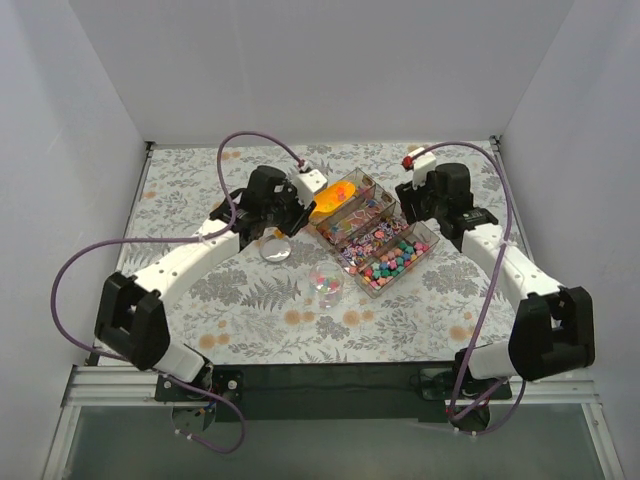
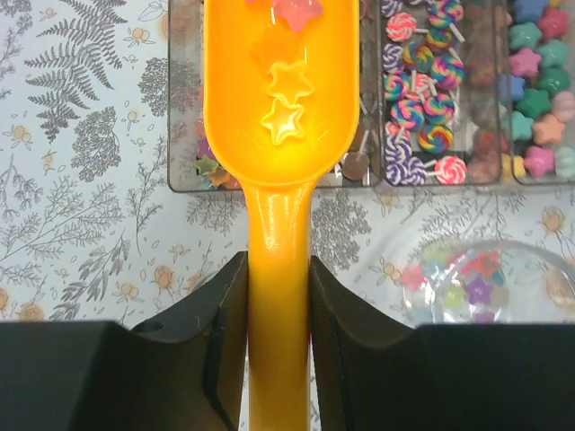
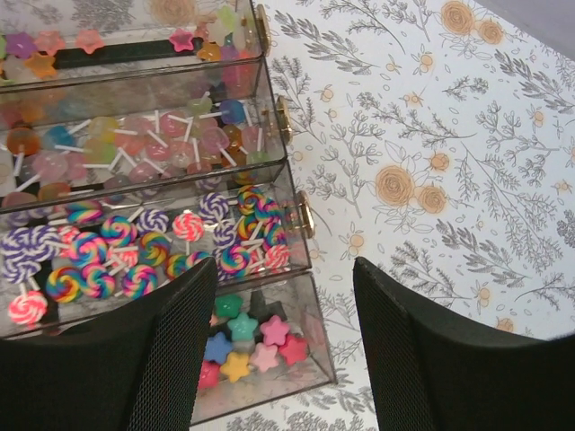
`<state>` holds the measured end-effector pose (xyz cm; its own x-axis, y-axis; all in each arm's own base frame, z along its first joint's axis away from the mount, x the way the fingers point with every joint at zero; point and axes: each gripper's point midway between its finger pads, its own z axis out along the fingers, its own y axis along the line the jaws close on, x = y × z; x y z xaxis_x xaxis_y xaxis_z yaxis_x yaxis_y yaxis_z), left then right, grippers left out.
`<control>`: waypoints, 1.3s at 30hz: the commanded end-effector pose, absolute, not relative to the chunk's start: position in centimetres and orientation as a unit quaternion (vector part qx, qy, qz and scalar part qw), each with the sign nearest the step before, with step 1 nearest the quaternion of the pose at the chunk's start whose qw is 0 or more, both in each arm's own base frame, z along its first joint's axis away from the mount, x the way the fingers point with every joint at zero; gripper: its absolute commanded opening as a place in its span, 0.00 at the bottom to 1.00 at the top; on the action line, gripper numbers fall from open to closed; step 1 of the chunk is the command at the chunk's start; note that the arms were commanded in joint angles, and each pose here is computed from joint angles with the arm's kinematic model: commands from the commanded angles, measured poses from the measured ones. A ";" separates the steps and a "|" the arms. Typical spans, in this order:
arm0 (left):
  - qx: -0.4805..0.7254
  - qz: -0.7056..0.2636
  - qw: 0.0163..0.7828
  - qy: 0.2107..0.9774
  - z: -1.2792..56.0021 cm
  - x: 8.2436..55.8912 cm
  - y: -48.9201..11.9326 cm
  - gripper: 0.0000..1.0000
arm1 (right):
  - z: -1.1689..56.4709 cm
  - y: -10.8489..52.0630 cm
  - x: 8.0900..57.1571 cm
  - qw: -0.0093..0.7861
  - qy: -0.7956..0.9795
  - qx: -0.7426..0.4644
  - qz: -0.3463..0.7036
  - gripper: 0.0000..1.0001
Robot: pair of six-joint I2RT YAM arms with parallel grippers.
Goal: Pack the candies
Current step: Scoop the fake candies from the storage box, then place the fake candies in the packing bottle.
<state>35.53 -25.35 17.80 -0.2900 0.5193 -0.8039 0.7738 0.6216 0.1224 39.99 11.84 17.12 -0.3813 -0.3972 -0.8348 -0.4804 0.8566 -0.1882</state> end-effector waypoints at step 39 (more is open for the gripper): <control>0.609 -0.034 0.268 0.746 20.2 19.9 -16.7 0.00 | 17.6 14.7 29.0 0.507 0.821 -0.231 0.126 0.69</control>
<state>19.17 -16.86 18.47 -0.1458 0.8745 -0.4626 0.9421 0.2655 0.2049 28.70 14.68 16.43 -0.4181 -0.2736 -0.8662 -0.5203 0.8538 -0.0186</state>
